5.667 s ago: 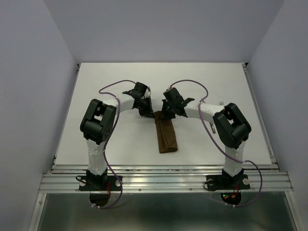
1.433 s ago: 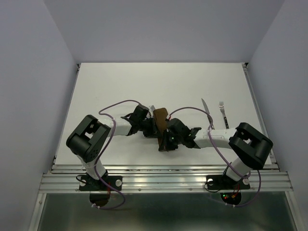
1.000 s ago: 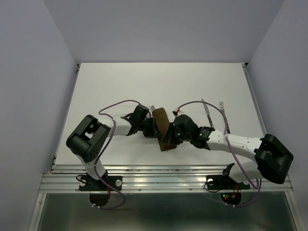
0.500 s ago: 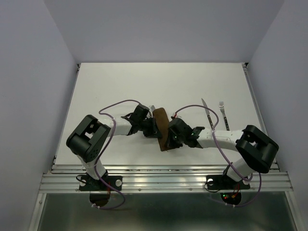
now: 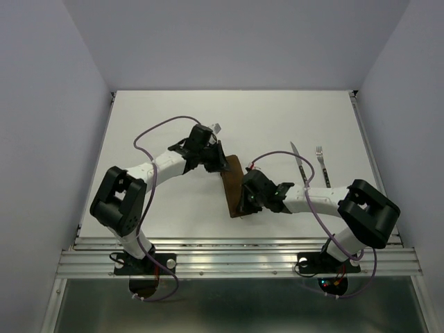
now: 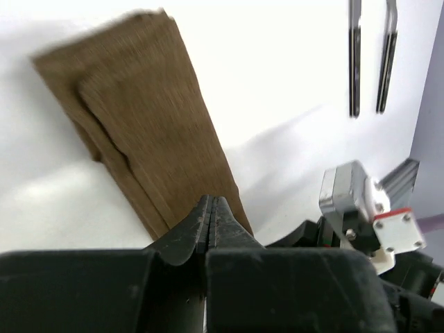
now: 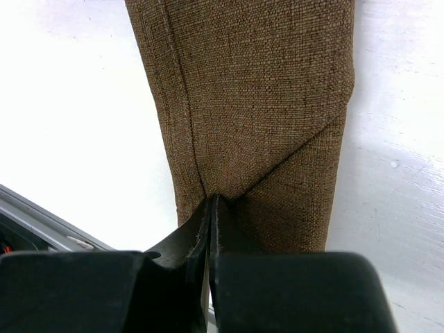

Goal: Fold the napkin into a case and place the utensils inside
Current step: Smooth out the smaller rectangle-folded napkin at the center of the board.

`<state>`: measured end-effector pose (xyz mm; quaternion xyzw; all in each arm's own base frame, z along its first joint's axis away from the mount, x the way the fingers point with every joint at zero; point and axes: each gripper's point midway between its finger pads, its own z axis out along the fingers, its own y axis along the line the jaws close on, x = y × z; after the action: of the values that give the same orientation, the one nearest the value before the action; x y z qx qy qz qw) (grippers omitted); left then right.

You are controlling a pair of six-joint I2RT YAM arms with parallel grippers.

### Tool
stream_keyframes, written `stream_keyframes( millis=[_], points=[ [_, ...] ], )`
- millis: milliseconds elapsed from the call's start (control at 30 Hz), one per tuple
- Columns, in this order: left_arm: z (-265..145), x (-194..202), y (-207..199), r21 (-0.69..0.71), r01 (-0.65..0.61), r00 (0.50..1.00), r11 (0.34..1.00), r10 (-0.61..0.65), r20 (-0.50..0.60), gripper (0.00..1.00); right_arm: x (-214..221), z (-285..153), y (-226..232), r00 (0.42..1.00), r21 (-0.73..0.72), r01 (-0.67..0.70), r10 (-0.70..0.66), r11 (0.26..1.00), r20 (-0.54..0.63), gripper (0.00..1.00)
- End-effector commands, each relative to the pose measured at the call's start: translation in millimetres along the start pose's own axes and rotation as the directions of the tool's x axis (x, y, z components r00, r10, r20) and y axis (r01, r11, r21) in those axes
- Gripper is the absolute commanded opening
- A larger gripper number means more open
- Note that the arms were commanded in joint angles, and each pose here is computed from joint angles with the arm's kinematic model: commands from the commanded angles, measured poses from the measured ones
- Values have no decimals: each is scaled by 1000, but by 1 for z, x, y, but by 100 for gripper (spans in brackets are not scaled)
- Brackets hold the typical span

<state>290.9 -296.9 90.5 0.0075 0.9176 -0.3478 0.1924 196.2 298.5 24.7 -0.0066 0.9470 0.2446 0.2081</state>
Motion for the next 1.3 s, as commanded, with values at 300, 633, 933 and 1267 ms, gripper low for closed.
stream_keyframes(
  millis=[300, 633, 933, 1267],
  points=[
    [-1, -56, 32, -204, -36, 997, 978, 50, 66, 0, 16, -17, -35, 989, 80, 145, -143, 986, -36, 2],
    [26, -45, 49, -233, -24, 999, 972, 29, 17, 0, 19, -24, -36, 972, 63, 228, -224, 972, -69, 2],
    [41, -38, 59, -258, -23, 1000, 966, 26, 11, 0, -3, -40, -25, 969, 77, 245, -246, 966, -2, 1],
    [46, -38, 55, -233, -32, 999, 972, 36, 10, 0, -140, -83, 15, 958, 55, 53, -66, 997, 280, 9]
  ],
)
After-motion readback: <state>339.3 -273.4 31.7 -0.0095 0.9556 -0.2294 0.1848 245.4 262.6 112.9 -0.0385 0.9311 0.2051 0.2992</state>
